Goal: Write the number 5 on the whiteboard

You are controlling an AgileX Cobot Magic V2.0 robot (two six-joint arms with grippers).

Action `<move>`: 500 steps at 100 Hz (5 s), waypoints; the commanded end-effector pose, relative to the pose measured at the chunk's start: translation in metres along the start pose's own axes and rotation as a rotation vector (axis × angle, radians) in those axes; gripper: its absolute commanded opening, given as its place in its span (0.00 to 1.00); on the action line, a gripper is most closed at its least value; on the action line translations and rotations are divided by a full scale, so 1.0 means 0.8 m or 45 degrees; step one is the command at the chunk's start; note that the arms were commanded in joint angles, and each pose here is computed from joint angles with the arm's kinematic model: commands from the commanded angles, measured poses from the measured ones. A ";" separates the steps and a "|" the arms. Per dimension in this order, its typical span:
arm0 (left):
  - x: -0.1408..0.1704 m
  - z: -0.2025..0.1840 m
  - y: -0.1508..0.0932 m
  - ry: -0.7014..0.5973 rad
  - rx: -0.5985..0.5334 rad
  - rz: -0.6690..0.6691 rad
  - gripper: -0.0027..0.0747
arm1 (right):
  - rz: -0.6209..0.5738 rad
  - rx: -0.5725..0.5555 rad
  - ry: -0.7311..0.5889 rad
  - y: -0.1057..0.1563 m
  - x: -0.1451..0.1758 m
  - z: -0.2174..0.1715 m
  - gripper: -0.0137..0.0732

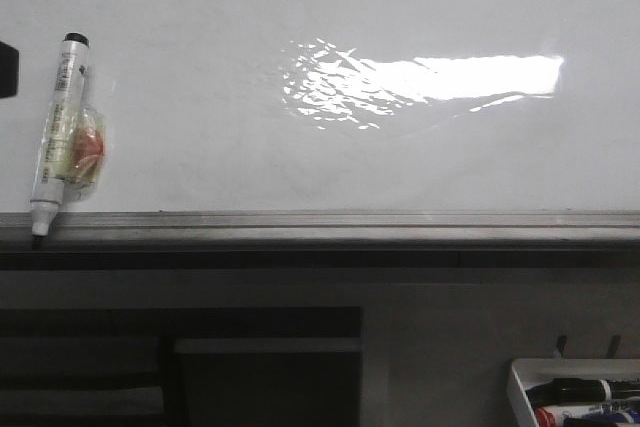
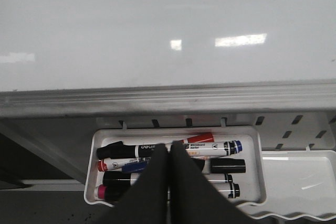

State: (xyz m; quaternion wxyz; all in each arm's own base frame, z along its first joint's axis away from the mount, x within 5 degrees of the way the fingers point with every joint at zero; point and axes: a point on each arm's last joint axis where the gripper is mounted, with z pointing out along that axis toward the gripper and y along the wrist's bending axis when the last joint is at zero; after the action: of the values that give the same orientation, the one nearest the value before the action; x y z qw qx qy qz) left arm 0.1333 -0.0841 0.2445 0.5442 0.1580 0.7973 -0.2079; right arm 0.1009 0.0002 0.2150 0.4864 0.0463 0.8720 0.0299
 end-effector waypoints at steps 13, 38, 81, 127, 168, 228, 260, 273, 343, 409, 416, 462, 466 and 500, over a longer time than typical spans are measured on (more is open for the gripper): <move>-0.005 0.024 -0.003 -0.003 0.008 -0.005 0.59 | -0.002 -0.009 -0.122 0.002 -0.022 -0.004 0.09; 0.009 0.051 0.000 0.062 -0.011 -0.009 0.59 | -0.002 -0.009 -0.123 0.002 -0.022 -0.004 0.09; 0.027 0.065 0.004 0.187 -0.052 -0.074 0.42 | -0.033 -0.065 -0.123 0.009 -0.021 -0.004 0.09; 0.039 0.077 0.006 0.251 -0.061 -0.054 0.01 | -0.123 -0.229 -0.105 0.028 -0.018 -0.006 0.09; 0.005 0.038 -0.021 0.004 0.187 0.583 0.01 | -0.396 -0.773 -0.147 0.100 -0.052 -0.045 0.09; 0.000 0.020 -0.080 -0.278 0.596 0.929 0.01 | -0.503 -1.159 -0.140 0.234 -0.110 -0.055 0.58; 0.002 0.019 -0.081 -0.279 0.612 0.975 0.01 | -0.498 -1.168 -0.156 0.264 -0.120 -0.043 0.55; 0.002 0.019 -0.081 -0.279 0.613 0.978 0.01 | -0.502 -1.166 -0.148 0.270 -0.122 -0.040 0.55; 0.000 0.021 -0.074 -0.233 0.538 0.853 0.58 | -0.506 -1.107 -0.107 0.262 -0.124 -0.030 0.09; -0.032 -0.015 -0.042 -0.333 0.282 0.341 0.58 | -0.405 -0.856 -0.142 0.262 -0.232 0.012 0.09; -0.035 -0.014 -0.035 -0.342 0.239 0.332 0.58 | -0.405 -0.831 -0.149 0.265 -0.243 0.021 0.09; -0.043 -0.014 -0.019 -0.411 0.133 0.308 0.58 | -0.402 -0.751 0.025 0.262 -0.207 0.071 0.09; -0.043 -0.014 -0.019 -0.411 0.133 0.308 0.58 | -0.398 -0.749 0.033 0.261 -0.203 0.074 0.09; -0.043 -0.014 -0.019 -0.411 0.133 0.308 0.58 | -0.405 -0.705 0.106 0.244 -0.202 0.068 0.09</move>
State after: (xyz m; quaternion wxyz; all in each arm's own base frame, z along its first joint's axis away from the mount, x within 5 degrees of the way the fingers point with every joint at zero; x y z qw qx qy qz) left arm 0.1278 -0.0902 0.2663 0.6416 0.2622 0.6970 -0.1839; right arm 0.2437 0.1866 0.3249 0.4188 -0.2242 0.8570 0.1996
